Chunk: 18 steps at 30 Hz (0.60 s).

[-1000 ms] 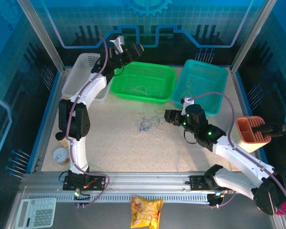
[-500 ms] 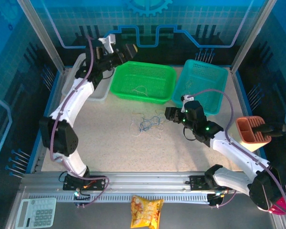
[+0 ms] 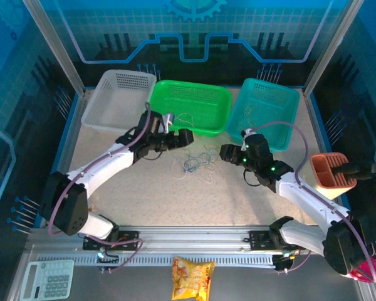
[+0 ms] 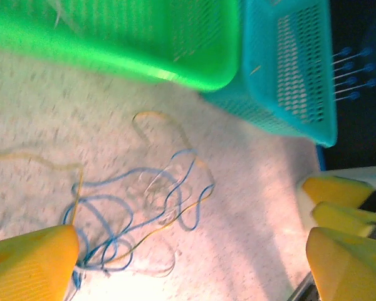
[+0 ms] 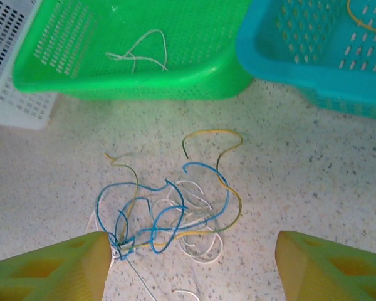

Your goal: Untangle the cables

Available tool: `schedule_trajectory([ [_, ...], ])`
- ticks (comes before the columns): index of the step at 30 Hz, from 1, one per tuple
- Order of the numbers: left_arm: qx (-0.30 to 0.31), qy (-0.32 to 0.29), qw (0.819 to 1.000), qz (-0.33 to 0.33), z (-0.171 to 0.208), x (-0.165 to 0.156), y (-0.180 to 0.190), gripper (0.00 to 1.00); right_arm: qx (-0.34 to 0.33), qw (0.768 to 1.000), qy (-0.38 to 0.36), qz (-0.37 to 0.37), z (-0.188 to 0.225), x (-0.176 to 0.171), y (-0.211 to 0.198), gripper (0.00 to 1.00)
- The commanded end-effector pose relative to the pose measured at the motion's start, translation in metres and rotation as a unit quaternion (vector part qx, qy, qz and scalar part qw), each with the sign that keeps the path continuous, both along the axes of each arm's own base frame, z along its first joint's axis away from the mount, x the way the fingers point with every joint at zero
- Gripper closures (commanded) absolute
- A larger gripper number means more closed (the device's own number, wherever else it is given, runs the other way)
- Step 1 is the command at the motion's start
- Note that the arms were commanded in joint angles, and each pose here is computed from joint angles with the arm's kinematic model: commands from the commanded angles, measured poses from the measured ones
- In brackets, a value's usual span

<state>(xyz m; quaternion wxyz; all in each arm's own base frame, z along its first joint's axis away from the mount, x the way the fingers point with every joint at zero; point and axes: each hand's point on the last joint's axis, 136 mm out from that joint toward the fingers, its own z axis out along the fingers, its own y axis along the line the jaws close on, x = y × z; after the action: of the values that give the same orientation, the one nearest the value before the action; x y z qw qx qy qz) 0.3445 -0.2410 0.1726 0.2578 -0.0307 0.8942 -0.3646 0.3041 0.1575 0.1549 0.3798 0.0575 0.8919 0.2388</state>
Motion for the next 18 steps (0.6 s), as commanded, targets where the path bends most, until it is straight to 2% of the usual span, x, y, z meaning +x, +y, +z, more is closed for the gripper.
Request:
schedule_trajectory([
  [1, 0.032, -0.005, 0.999, 0.039, -0.009, 0.000, 0.011, 0.20, 0.009, 1.000, 0.022, 0.002, -0.012, -0.004, 0.000, 0.30],
  [3, 0.045, 0.003, 0.999, 0.031, -0.018, -0.002, 0.005, 0.26, 0.008, 1.000, 0.029, 0.005, -0.017, -0.006, 0.000, 0.31],
  [11, 0.064, -0.010, 0.995, -0.073, -0.024, -0.002, -0.053, 0.38, -0.007, 0.999, 0.039, -0.033, -0.027, -0.015, -0.020, 0.32],
  [18, 0.092, 0.008, 0.986, -0.138, -0.045, -0.001, -0.094, 0.42, -0.007, 0.997, 0.045, -0.065, -0.030, -0.026, -0.044, 0.32],
])
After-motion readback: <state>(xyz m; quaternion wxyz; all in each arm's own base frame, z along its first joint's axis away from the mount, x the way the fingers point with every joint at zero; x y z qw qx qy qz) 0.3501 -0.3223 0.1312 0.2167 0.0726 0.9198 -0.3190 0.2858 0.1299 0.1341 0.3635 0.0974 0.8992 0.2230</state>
